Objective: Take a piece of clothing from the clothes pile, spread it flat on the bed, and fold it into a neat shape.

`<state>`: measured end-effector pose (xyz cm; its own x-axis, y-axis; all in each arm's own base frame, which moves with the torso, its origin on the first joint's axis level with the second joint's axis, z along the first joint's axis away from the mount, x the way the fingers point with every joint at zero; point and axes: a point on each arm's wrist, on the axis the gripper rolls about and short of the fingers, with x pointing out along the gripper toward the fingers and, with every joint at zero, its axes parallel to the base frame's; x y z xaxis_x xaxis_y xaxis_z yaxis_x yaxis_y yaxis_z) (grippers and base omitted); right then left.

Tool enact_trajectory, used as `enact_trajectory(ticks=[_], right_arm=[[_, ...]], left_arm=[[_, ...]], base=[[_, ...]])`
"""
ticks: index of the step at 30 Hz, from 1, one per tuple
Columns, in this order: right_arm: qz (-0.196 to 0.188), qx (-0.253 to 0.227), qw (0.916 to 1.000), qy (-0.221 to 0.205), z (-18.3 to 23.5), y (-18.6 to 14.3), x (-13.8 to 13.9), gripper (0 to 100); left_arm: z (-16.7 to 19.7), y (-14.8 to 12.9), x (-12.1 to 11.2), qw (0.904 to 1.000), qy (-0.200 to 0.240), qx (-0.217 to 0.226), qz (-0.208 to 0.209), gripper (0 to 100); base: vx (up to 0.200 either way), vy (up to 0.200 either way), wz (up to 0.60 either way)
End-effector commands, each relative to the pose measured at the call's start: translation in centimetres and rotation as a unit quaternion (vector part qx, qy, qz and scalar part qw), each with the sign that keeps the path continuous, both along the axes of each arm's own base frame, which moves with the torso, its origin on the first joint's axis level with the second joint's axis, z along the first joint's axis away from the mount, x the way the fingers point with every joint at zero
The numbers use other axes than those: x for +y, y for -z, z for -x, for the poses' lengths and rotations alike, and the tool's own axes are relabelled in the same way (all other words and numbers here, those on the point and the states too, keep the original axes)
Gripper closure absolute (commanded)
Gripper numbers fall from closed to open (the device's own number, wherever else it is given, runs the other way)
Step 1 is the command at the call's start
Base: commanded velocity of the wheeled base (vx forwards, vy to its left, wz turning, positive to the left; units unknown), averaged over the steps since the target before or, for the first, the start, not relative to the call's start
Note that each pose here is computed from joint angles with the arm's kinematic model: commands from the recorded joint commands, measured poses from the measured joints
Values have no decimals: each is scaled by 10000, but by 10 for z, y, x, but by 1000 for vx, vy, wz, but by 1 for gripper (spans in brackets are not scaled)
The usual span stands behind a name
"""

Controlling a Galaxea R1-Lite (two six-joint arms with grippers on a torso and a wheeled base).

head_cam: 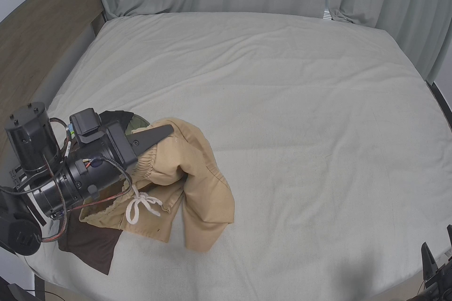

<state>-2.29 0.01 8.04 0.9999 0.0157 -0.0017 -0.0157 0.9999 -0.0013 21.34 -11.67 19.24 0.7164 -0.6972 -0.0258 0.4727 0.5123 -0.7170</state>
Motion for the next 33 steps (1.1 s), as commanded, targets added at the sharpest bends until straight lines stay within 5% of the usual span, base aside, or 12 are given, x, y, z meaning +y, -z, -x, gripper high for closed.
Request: enact_trajectory(ticks=[1, 33], right_arm=[[1, 7, 10000, -6, 0, 5, 0, 0], [1, 7, 10000, -13, 0, 5, 0, 0]], left_arm=[[2, -4, -21, 9998, 182, -9, 100, 100], [-16, 11, -124, 9941, 946, -28, 533, 100]], base=[[0, 0, 0], [0, 0, 0]])
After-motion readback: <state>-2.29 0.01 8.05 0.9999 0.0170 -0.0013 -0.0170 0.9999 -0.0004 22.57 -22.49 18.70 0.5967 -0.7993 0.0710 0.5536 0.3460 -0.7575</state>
